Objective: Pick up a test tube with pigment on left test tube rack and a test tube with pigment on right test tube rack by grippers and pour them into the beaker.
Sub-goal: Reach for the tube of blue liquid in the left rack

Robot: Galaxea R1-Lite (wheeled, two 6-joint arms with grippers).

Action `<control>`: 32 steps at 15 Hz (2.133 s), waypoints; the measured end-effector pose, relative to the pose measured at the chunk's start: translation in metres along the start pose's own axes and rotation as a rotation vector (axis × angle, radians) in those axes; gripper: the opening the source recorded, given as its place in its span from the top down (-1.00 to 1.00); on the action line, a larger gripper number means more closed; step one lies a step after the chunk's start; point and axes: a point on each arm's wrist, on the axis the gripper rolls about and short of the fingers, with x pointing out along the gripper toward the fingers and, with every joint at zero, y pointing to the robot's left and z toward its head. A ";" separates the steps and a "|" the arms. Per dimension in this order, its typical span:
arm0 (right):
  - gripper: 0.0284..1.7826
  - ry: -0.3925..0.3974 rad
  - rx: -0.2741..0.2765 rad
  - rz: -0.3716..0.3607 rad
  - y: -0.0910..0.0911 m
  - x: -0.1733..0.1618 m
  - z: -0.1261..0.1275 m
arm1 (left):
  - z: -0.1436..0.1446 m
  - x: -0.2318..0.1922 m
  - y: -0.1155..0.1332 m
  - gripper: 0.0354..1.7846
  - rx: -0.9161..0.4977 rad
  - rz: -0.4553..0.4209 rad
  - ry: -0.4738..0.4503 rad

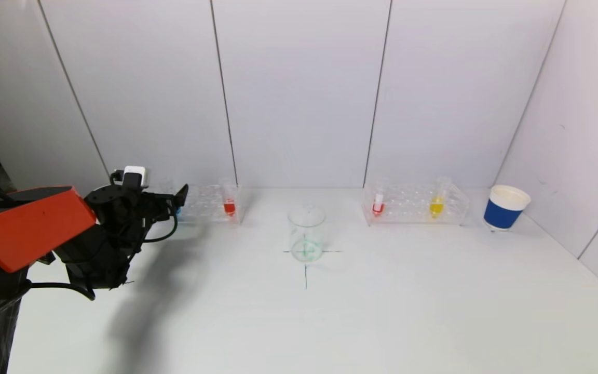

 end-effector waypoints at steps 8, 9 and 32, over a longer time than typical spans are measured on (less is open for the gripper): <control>-0.99 0.000 0.000 0.000 0.000 0.000 0.000 | -0.002 0.005 -0.004 -0.98 0.001 -0.009 -0.004; -0.99 0.000 0.000 0.000 0.000 0.000 0.000 | -0.002 0.005 -0.004 -0.98 0.002 -0.011 -0.005; -0.99 0.000 0.001 0.000 0.000 0.000 0.000 | 0.000 0.008 -0.005 -0.98 0.002 -0.014 -0.012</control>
